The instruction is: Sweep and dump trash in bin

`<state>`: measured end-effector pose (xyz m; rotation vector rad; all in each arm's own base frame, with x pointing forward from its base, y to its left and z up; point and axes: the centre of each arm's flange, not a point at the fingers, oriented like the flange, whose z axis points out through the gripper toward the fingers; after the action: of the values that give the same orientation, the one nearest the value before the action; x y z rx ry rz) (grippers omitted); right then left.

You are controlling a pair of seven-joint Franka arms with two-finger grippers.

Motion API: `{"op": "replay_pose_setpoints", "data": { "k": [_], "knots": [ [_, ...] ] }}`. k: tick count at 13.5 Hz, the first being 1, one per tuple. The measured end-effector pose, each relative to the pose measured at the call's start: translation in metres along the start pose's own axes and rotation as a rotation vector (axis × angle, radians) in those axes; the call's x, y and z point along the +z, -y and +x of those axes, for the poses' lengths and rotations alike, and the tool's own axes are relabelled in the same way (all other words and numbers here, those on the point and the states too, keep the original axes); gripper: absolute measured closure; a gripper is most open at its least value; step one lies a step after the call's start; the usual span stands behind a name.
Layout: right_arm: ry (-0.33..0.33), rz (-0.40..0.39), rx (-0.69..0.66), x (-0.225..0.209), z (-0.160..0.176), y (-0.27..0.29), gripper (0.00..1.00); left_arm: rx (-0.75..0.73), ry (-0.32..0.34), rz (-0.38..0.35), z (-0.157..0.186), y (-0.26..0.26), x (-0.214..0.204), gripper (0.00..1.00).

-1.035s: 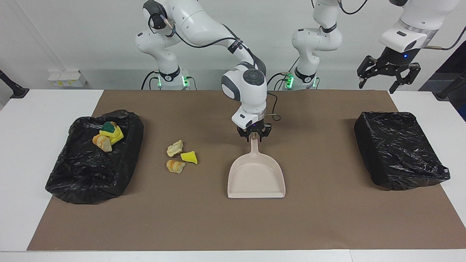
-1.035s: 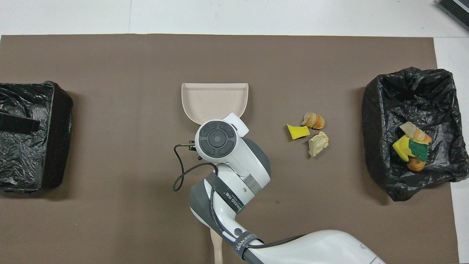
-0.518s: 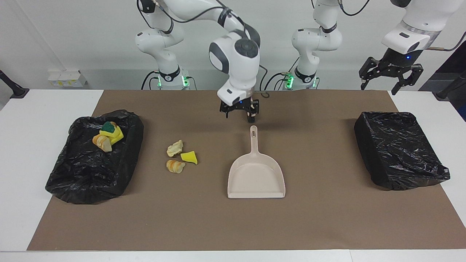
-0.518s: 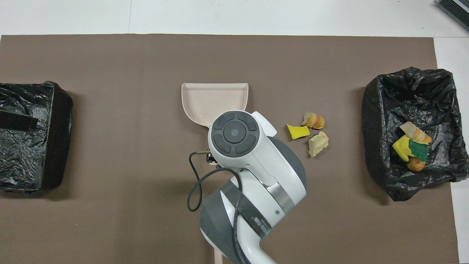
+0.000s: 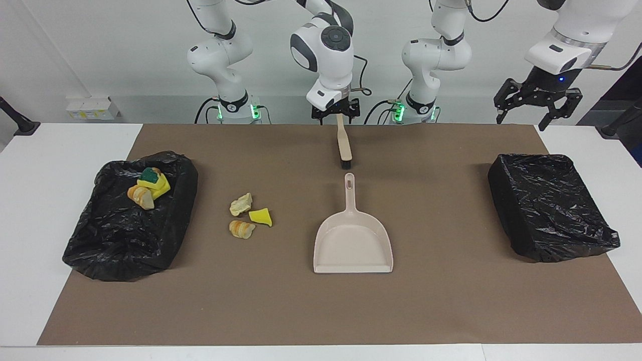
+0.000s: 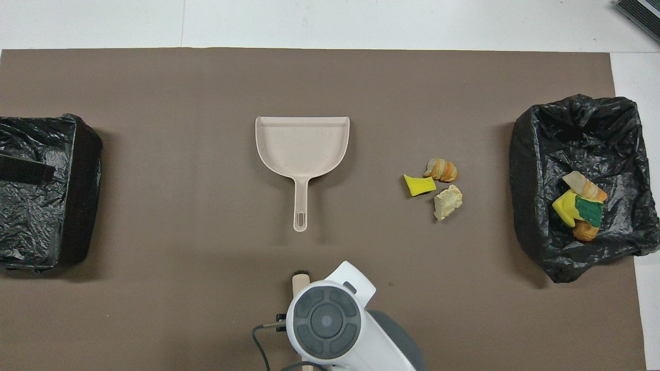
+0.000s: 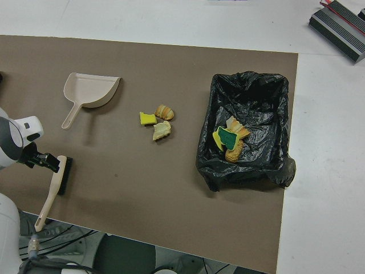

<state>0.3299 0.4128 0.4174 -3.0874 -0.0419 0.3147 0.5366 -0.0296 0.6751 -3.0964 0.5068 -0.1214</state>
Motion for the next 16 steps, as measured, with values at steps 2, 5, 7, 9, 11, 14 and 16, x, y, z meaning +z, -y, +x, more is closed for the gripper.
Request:
{"op": "replay_pose_setpoints", "data": {
  "k": [2, 5, 7, 9, 11, 14, 16],
  "knots": [
    [-0.001, -0.019, -0.028, 0.039, -0.025, 0.008, 0.0, 0.003, 0.0, 0.0, 0.001, -0.002, 0.0, 0.0],
    [0.018, -0.029, -0.052, 0.074, -0.049, 0.012, 0.0, 0.007, 0.0, 0.0, 0.001, -0.004, 0.0, 0.0],
    [0.026, -0.024, -0.059, 0.083, -0.057, 0.015, 0.0, 0.009, -0.001, 0.0, 0.001, -0.005, 0.0, 0.0],
    [0.033, -0.018, -0.066, 0.096, -0.066, 0.018, 0.0, 0.012, -0.001, 0.0, 0.002, -0.007, 0.0, 0.0],
    [0.048, -0.021, -0.067, 0.104, -0.073, 0.019, 0.05, 0.017, 0.0, -0.001, 0.002, -0.009, 0.0, 0.0],
    [0.052, -0.018, -0.063, 0.104, -0.073, 0.019, 0.26, 0.019, 0.003, -0.002, 0.002, -0.01, 0.0, 0.0],
    [0.056, -0.014, -0.057, 0.104, -0.073, 0.019, 0.53, 0.019, 0.001, -0.001, 0.003, -0.01, 0.0, 0.0]
  ]
}}
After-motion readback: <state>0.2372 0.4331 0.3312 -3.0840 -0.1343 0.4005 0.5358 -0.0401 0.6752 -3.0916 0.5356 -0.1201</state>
